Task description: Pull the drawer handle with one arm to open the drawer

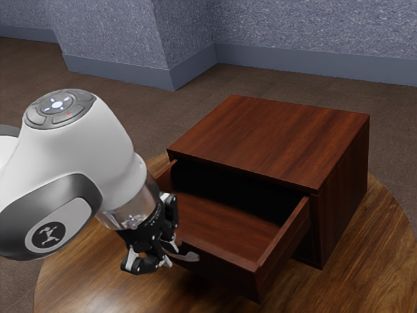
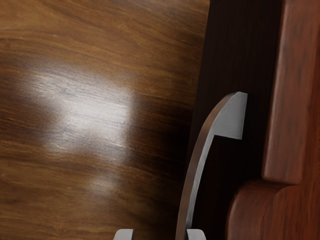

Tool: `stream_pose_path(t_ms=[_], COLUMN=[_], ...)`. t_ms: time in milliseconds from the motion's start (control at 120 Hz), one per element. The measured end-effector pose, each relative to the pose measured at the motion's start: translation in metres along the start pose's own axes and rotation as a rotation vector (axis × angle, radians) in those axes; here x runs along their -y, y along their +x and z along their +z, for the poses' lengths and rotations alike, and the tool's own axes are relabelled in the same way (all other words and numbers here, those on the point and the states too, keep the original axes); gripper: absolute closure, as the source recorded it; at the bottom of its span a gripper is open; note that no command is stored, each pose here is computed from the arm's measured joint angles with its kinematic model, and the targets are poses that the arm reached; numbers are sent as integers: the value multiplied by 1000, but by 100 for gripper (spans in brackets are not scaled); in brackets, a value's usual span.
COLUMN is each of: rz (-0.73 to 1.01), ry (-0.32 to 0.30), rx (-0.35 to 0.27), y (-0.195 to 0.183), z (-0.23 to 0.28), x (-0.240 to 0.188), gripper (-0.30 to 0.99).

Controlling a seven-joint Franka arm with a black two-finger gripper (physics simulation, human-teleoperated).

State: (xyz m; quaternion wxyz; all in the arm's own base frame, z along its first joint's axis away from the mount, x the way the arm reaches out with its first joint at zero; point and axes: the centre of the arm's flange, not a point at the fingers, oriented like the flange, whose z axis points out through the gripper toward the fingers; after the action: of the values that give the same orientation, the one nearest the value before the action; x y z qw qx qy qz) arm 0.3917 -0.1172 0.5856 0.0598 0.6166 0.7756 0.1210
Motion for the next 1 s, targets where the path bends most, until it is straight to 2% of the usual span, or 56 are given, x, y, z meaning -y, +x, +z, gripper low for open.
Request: stream_pose_path(t_ms=[683, 817, 1000], rz=[0, 4, -27], ry=[-40, -62, -70], rx=[12, 23, 57], y=[-2, -6, -7], z=[-34, -55, -80], x=[-4, -9, -31], gripper=[68, 58, 31])
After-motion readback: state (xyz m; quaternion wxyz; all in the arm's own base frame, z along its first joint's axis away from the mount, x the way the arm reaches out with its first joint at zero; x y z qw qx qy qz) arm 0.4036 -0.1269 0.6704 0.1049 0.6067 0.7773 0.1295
